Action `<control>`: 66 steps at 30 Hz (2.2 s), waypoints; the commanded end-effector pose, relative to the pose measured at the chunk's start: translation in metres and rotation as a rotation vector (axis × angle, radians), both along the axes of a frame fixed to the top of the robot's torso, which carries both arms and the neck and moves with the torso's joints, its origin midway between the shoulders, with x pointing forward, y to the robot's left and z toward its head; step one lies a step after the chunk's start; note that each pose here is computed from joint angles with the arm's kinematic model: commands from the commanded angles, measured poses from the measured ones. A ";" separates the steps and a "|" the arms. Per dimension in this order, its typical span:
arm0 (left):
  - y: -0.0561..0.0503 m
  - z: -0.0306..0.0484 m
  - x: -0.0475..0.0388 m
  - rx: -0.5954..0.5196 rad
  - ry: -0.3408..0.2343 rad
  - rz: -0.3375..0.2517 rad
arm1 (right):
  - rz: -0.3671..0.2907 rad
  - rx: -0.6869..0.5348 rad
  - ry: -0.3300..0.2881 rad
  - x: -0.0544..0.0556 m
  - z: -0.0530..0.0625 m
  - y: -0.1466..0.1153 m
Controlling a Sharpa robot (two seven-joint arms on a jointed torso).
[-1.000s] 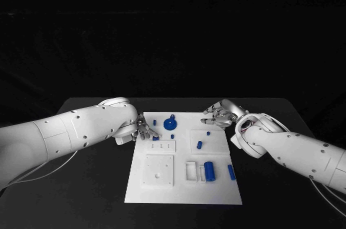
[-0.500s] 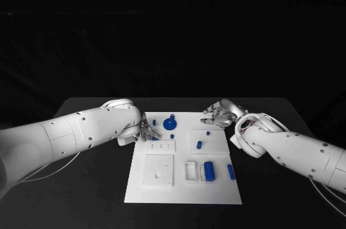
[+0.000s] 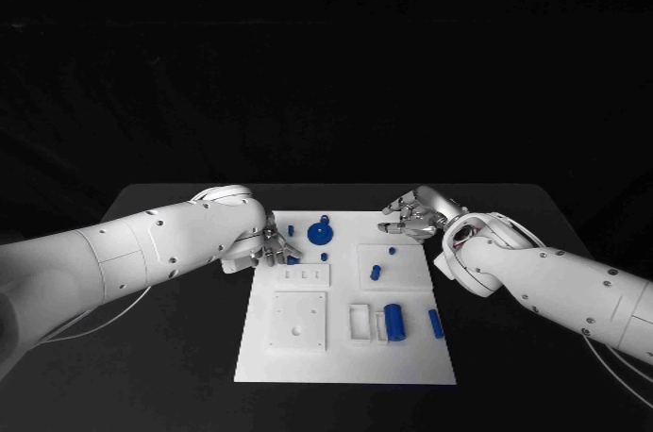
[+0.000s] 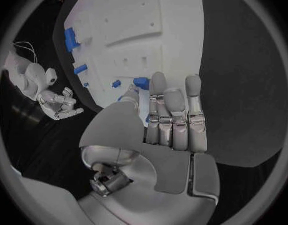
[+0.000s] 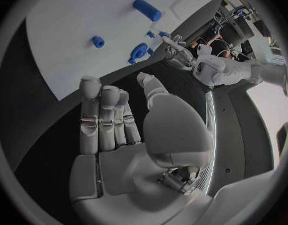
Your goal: Assemble the parts on the task board
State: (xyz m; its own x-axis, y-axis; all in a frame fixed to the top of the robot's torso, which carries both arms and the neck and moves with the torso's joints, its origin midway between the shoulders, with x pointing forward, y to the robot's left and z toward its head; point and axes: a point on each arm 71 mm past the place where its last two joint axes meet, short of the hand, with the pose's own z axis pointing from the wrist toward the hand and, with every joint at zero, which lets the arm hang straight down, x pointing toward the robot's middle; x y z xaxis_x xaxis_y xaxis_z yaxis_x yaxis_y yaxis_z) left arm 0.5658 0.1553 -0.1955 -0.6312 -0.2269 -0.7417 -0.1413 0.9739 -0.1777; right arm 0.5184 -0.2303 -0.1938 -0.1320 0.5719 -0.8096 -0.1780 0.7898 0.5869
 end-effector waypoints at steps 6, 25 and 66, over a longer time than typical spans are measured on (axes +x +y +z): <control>-0.002 -0.0045 -0.0017 0.020 0.045 -0.018 | 0.011 -0.003 0.003 0.000 0.000 0.001; 0.011 -0.0083 0.0014 0.027 0.047 0.014 | 0.010 -0.004 0.003 0.000 0.000 0.001; 0.058 -0.0015 0.0000 -0.113 -0.101 0.137 | 0.004 -0.005 0.002 0.000 -0.001 -0.002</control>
State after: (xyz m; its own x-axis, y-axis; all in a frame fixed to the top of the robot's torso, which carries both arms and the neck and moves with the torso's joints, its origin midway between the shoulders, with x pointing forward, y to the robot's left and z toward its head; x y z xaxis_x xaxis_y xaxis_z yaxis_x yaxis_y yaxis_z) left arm 0.5647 0.2143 -0.1984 -0.5667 -0.3463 -0.7476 -0.2509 0.9368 -0.2438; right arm 0.5186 -0.2332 -0.1949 -0.1304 0.5704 -0.8109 -0.1726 0.7923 0.5851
